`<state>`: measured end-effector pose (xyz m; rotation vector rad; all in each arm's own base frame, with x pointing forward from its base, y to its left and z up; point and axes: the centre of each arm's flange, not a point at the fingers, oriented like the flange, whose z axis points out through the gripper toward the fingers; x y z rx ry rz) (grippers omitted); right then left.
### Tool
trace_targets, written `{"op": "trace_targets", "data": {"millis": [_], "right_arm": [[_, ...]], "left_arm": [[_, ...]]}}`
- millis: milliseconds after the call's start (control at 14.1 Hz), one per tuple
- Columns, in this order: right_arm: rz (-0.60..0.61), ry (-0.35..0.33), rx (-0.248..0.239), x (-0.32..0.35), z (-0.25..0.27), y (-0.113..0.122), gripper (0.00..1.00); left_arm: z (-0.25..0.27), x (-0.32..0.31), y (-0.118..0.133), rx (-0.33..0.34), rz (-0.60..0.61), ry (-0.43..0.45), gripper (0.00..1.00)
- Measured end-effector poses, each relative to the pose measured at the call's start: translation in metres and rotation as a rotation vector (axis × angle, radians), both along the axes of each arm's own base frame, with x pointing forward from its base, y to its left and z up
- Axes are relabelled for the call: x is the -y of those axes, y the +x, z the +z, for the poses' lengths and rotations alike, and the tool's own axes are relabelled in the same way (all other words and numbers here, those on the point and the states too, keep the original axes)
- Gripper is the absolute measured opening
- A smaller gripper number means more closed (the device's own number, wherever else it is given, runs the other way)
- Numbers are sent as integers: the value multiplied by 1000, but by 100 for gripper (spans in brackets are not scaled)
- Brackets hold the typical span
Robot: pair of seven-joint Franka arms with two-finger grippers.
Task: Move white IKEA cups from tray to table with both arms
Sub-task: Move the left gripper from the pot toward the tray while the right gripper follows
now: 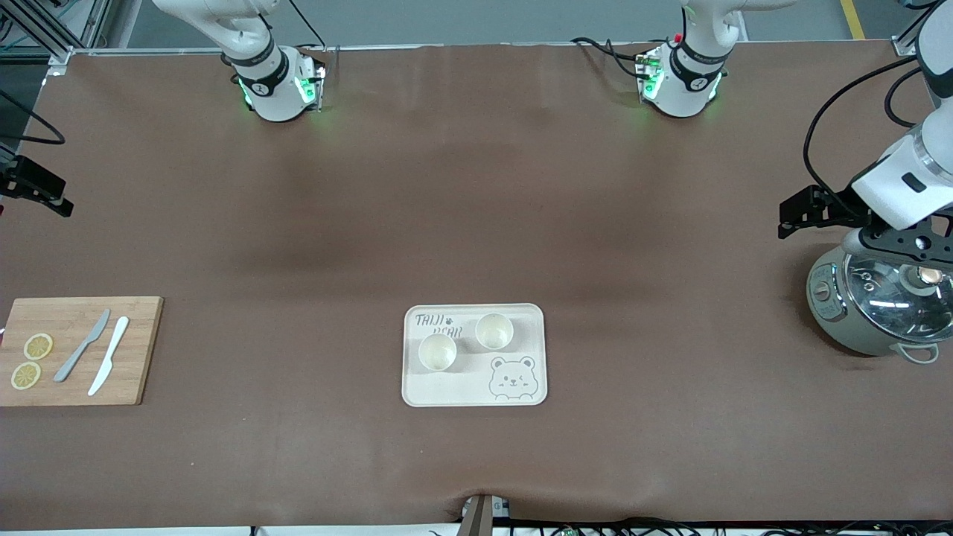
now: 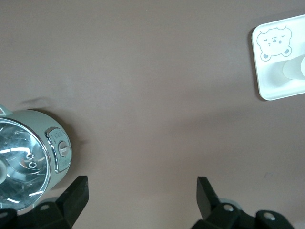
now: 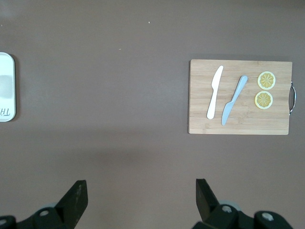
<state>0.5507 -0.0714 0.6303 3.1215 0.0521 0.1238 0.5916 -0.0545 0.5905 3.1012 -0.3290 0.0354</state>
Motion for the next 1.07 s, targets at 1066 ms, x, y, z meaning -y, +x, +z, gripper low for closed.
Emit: {"op": "trace_targets", "data": {"millis": [1066], "right_arm": [[22,-9,-19,-10,0,0,100]], "left_arm": [[-87,144,64,-39,205,-72,100]]}}
